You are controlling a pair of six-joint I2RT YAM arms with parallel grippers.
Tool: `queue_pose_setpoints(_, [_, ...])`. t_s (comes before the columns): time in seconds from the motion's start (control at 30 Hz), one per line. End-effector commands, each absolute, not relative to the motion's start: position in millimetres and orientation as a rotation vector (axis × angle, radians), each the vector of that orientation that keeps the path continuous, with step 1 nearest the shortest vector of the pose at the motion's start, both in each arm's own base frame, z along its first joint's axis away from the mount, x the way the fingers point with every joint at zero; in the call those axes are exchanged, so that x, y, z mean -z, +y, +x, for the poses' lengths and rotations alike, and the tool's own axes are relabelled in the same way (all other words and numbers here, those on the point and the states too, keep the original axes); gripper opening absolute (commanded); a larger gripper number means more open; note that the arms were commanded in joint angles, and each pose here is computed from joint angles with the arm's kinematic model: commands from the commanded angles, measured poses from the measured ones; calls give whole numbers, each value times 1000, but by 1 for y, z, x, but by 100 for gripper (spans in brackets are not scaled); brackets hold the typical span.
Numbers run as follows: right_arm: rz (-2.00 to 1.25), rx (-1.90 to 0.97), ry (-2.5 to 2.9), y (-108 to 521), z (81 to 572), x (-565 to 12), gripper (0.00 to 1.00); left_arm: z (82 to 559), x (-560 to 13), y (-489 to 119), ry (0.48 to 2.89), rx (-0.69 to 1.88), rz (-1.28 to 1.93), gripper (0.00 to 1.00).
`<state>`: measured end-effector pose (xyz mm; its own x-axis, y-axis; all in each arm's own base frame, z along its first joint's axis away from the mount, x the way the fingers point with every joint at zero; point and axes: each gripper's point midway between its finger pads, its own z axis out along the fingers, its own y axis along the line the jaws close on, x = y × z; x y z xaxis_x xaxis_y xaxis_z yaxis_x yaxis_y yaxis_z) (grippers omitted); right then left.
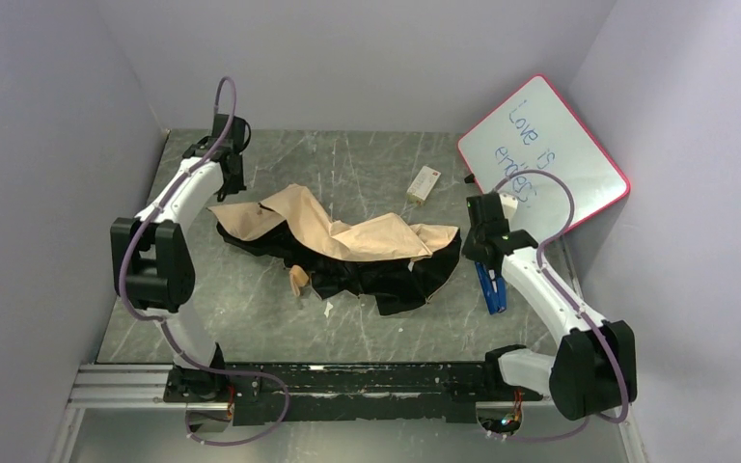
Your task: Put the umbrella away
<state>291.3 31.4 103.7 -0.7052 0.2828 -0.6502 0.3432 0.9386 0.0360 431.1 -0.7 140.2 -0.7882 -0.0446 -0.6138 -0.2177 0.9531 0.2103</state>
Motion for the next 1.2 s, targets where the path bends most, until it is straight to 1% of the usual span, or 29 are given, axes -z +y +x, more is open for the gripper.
queue_pose_setpoints(0.0, [482,-13,2368,43,288,-101,0,421,-124,27,2500,-541,-196,5])
queue_pose_setpoints(0.1, [473,-69,2417,52,279,-84,0,416,-101,32,2550,-601,-189,5])
queue_pose_setpoints(0.2, [460,-105,2460,58,273,-70,0,416,-81,30,2600,-606,-172,5])
queue_pose_setpoints(0.37, [406,-284,2512,85,269,-61,0,416,-48,23,2674,-571,-128,5])
queue_pose_setpoints(0.53, [392,-399,2556,105,262,-48,0,412,-14,5,2787,-448,-57,5])
queue_pose_setpoints(0.63, [378,-430,2569,116,259,-44,0,405,2,-17,2842,-327,-1,5])
queue_pose_setpoints(0.83, [342,-503,2572,143,251,-40,0,381,20,-56,2916,-197,124,5])
queue_pose_setpoints(1.03, [251,-582,2580,187,243,-37,0,360,8,-123,2879,100,231,5])
queue_pose_setpoints(1.17, [202,-629,2598,216,238,-31,0,343,-2,-178,2838,285,344,5])
